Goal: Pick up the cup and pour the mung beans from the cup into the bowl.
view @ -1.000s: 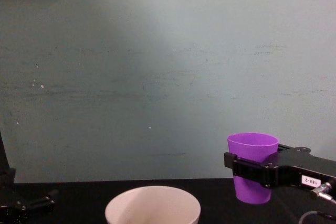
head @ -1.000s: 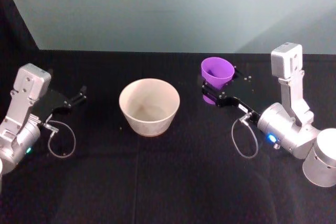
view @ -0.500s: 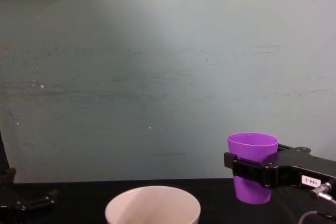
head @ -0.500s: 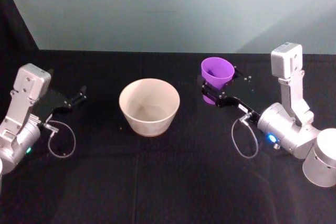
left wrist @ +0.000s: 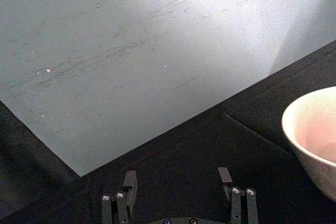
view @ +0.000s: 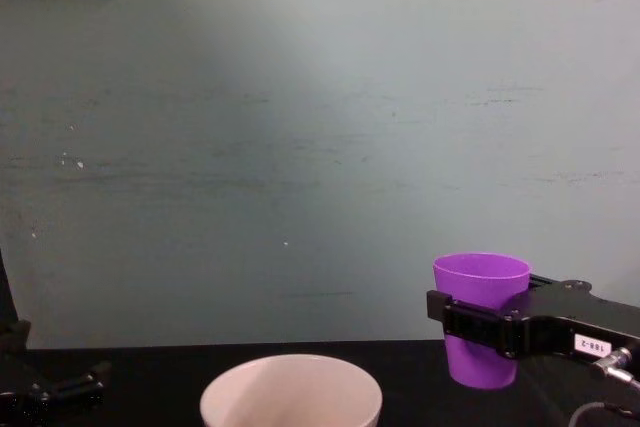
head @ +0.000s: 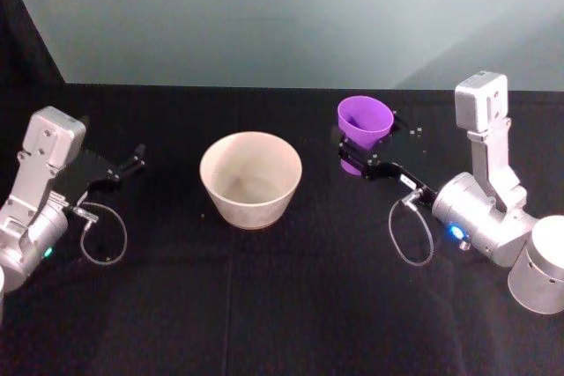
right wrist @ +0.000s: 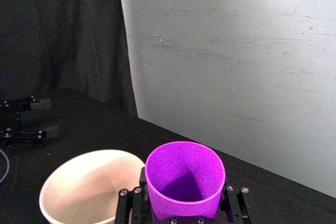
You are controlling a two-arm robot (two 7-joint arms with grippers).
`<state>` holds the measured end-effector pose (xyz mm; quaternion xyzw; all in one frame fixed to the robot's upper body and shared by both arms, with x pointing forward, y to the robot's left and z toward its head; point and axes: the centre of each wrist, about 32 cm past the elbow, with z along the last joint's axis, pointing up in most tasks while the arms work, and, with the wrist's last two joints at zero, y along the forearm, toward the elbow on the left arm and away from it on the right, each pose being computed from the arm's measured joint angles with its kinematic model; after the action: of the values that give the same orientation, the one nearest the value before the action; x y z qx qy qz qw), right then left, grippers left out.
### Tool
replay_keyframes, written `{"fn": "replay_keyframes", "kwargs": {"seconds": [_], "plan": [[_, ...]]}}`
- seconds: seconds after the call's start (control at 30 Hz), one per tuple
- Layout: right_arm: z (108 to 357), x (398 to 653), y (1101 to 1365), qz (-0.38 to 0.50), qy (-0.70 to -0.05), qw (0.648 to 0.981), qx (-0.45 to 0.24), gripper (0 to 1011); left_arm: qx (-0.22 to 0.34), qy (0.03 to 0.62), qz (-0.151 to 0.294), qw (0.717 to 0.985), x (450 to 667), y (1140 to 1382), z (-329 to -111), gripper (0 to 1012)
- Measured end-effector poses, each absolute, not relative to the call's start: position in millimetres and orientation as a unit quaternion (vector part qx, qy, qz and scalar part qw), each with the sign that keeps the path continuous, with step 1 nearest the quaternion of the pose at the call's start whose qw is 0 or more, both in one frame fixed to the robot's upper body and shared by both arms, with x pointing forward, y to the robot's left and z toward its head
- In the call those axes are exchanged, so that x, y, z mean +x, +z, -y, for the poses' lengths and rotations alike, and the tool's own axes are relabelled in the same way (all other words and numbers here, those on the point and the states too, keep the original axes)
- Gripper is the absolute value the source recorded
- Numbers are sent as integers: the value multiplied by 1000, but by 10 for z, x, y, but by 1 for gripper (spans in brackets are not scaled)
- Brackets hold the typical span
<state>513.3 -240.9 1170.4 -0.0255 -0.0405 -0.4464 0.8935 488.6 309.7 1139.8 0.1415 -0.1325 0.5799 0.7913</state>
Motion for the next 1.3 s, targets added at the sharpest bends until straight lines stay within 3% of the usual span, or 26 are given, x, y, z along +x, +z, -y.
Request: {"fn": "replay_keyframes", "kwargs": {"seconds": [0.3, 0.5, 1.3], "plan": [[2405, 5131, 11707, 44, -446, 893, -29, 720, 141, 580, 132, 791, 4886, 11398, -3097, 1000], [2308, 5133, 11862, 115, -443, 884, -93, 720, 141, 580, 132, 791, 4886, 11398, -3097, 1000], [2019, 5272, 12127, 227, -398, 867, -197, 720, 141, 580, 132, 791, 4886, 11398, -3097, 1000]]}}
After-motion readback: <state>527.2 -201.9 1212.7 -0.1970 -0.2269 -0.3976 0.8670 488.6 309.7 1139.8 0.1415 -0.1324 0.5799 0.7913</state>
